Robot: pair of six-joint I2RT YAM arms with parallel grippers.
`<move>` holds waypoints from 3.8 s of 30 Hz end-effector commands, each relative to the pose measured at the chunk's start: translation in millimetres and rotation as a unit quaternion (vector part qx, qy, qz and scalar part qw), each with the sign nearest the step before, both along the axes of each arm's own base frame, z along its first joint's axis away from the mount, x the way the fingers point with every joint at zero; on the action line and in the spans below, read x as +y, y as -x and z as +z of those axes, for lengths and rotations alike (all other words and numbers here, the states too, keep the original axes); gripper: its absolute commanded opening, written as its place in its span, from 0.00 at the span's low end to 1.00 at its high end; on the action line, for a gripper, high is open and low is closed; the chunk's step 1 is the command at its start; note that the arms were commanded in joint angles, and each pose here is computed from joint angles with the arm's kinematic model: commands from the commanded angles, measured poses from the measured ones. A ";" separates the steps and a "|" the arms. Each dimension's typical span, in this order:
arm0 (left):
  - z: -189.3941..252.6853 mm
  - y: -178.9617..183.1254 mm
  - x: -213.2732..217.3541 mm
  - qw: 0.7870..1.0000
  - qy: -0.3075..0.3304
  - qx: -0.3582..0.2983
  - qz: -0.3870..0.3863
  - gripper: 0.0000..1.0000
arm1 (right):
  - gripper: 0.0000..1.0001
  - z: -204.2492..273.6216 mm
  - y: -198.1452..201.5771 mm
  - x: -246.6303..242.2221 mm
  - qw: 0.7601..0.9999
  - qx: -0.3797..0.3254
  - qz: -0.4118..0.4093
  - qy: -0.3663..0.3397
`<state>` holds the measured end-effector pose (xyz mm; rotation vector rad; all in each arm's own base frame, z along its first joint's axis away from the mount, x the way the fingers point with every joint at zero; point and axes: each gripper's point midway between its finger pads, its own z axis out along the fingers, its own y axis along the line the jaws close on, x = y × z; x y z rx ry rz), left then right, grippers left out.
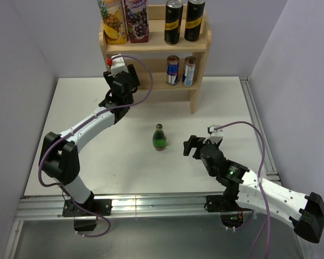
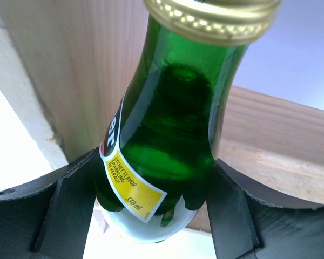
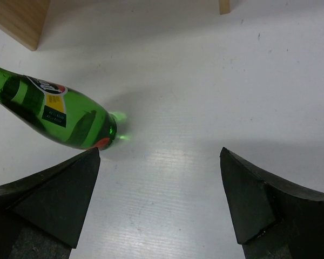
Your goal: Place and organize the beverage onto the shelf
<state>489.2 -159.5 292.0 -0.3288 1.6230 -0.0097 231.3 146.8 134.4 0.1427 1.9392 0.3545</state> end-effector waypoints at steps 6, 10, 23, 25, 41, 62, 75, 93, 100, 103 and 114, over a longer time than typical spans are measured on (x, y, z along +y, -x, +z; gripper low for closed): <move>-7.1 -22.0 8.1 0.999 -0.011 0.002 0.036 0.47 | 0.99 4.2 -2.0 -1.4 1.000 -0.014 -0.012 -0.014; -12.8 -31.0 4.1 0.999 -0.012 0.004 0.037 0.48 | 0.99 3.8 -2.2 -1.5 1.000 -0.014 -0.012 -0.013; -7.1 -34.7 4.1 0.999 -0.016 -0.008 0.035 0.99 | 0.99 3.6 -2.2 -0.6 1.000 -0.014 -0.010 -0.012; -8.0 -32.0 5.0 0.999 -0.016 -0.005 0.034 0.99 | 0.99 3.6 -2.3 -0.4 1.000 -0.014 -0.011 -0.013; 17.2 19.6 18.0 1.000 0.019 -0.014 0.014 0.99 | 0.99 2.1 -2.8 -1.4 1.000 -0.013 -0.014 -0.010; -70.8 219.3 -72.2 0.957 0.053 0.059 -0.279 0.98 | 0.99 4.4 -1.3 -0.6 1.000 -0.019 -0.018 -0.010; -141.3 270.4 -130.1 0.927 0.029 0.072 -0.368 0.99 | 0.99 5.1 0.7 -2.2 0.999 -0.024 -0.018 -0.016; -185.2 239.4 -173.9 0.968 -0.028 -0.009 -0.248 0.99 | 0.99 6.0 2.5 -2.3 0.999 -0.027 -0.013 -0.021; -198.5 209.9 -176.7 0.974 -0.030 -0.011 -0.223 0.99 | 0.99 6.5 2.3 -2.0 0.999 -0.028 -0.012 -0.022; -197.1 197.5 -180.7 0.974 -0.023 -0.018 -0.227 0.99 | 0.99 6.7 2.2 -1.4 0.999 -0.028 -0.012 -0.023; -214.6 165.3 -184.6 0.977 -0.036 -0.006 -0.208 0.99 | 0.99 6.3 2.4 -1.4 0.999 -0.028 -0.011 -0.023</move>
